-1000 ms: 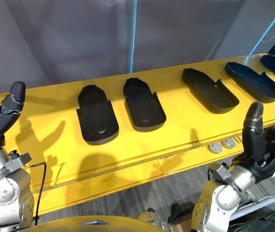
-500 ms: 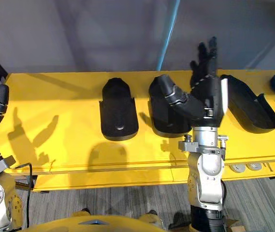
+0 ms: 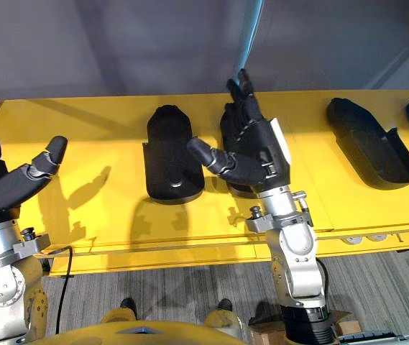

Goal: Walk over and take three plastic housings, then place them on the shelf

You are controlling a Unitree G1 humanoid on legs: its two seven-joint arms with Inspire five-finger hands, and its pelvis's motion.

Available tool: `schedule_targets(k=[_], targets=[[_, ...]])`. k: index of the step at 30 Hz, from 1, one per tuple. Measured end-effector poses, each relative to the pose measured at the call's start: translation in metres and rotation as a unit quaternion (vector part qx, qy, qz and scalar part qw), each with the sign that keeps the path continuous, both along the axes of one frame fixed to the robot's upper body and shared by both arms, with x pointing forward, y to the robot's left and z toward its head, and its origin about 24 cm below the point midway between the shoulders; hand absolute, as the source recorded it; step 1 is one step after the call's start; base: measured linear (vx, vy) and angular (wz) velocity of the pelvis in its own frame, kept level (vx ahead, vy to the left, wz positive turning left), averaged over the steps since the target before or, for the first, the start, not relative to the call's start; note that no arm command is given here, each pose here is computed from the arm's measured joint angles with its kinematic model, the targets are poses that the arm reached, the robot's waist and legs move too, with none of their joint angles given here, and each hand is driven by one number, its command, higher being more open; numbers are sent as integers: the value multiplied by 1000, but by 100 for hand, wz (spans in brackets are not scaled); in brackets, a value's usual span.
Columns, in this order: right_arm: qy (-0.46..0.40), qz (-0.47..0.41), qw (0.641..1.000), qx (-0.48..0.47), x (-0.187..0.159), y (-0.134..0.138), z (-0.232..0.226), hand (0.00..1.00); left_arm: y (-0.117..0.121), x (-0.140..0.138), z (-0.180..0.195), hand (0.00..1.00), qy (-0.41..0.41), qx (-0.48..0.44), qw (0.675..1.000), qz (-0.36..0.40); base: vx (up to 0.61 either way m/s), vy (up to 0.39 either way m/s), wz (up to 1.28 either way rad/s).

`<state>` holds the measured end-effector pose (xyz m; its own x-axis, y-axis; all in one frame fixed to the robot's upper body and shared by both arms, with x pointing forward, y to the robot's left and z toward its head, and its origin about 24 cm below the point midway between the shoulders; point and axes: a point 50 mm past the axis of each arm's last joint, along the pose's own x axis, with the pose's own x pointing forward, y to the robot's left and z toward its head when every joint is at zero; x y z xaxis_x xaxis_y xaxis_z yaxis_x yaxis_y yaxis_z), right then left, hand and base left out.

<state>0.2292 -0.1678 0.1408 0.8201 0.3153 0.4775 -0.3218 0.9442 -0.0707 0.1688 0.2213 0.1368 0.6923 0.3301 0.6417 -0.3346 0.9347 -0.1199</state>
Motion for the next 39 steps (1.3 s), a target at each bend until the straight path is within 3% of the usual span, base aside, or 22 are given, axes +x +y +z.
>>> schedule_targets(k=[6, 15, 39], targets=[[9, 32, 999, -13, 4, 13, -2, 100, -4, 13, 19, 100, -47, 0, 999, -3, -108, 43, -15], [41, 38, 998, -26, 3, 18, -12, 100, -13, 15, 16, 100, -43, -2, 999, -8, -32, 4, -4], [112, 57, 992, -22, -18, 22, -41, 100, -16, 0, -11, 100, 47, 17, 998, -34, -5, 2, -1]])
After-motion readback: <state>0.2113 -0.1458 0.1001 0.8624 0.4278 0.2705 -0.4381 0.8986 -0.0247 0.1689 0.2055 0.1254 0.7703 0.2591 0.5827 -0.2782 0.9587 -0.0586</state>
